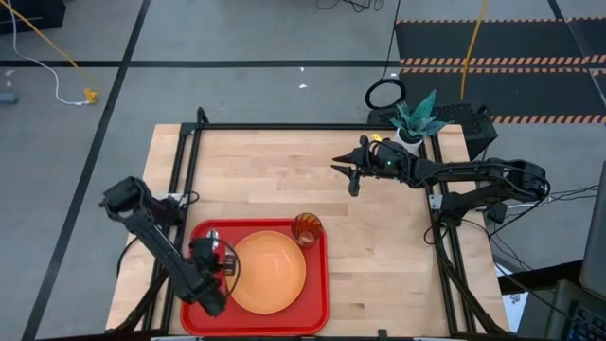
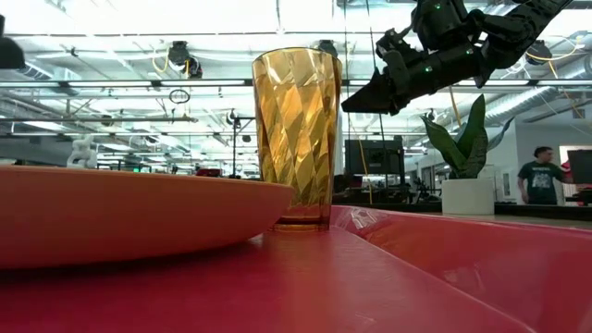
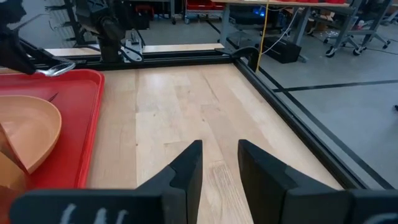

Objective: Pick and place plate/cup/fork/spoon on tray
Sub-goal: Put the orange spoon on the red serving tray to the left of the pink fork

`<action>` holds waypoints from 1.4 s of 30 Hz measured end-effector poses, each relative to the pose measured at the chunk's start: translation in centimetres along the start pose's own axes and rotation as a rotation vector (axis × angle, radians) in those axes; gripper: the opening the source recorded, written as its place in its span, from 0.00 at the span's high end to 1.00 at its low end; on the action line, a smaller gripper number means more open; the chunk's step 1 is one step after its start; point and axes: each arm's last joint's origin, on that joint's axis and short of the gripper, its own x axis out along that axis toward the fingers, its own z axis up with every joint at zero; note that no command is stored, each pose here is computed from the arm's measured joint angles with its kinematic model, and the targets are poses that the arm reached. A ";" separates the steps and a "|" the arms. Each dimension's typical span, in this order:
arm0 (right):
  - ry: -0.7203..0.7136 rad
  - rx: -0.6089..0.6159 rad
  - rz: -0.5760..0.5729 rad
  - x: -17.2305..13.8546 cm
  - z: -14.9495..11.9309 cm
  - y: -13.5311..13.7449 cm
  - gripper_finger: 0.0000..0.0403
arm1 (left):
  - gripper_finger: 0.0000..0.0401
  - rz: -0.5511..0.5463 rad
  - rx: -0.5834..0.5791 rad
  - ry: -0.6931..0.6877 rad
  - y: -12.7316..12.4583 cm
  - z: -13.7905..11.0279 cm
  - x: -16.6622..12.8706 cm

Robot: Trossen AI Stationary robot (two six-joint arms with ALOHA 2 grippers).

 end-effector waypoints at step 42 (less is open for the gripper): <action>0.019 -0.037 0.015 0.0 -0.2 0.3 0.77 | 0.58 0.034 0.042 0.052 -0.6 -1.9 1.0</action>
